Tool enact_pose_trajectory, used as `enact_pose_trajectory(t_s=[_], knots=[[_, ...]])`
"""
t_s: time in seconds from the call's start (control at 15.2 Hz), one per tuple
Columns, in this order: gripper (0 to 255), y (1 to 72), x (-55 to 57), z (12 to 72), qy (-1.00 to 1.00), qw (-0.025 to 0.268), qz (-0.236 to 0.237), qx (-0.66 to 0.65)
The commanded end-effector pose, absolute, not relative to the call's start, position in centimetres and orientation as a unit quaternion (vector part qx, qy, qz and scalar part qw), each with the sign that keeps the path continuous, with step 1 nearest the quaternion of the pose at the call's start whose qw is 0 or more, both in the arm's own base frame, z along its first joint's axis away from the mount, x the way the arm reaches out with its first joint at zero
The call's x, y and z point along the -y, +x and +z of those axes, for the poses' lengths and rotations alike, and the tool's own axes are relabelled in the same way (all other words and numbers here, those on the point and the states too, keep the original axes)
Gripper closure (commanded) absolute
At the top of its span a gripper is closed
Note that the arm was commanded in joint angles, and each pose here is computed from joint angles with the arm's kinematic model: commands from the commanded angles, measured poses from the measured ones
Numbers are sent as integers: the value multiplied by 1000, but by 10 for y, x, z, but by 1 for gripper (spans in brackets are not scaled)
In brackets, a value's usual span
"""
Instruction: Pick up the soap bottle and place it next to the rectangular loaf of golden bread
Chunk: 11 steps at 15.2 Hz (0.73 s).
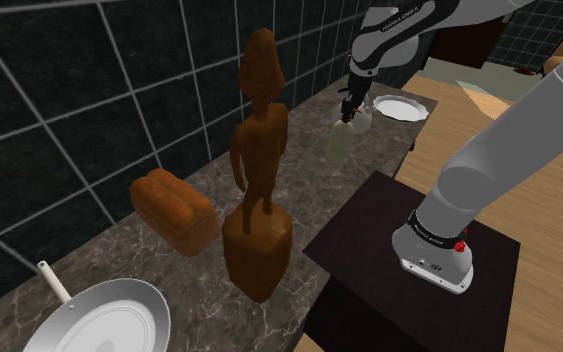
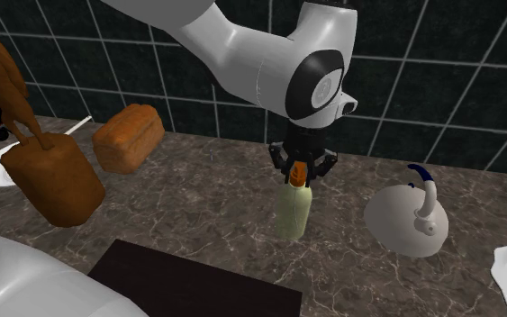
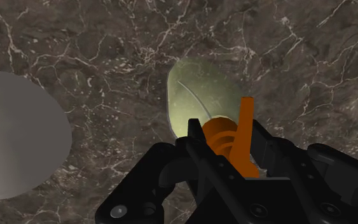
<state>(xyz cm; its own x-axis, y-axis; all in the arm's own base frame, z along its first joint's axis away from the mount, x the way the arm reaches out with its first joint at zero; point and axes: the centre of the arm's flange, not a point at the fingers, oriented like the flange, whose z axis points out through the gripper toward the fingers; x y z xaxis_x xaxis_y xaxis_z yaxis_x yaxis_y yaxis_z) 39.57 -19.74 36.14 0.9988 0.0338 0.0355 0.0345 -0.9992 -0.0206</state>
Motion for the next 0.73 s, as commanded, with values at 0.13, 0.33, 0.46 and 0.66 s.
enact_pose_trajectory(t_s=[0.13, 0.33, 0.46, 0.66], knots=[[255, 396, 197, 361, -1000, 11, -17, 17], [255, 396, 197, 361, -1000, 11, -17, 17], [255, 396, 197, 366, -1000, 11, -17, 17], [255, 396, 197, 382, -1000, 11, -17, 17]])
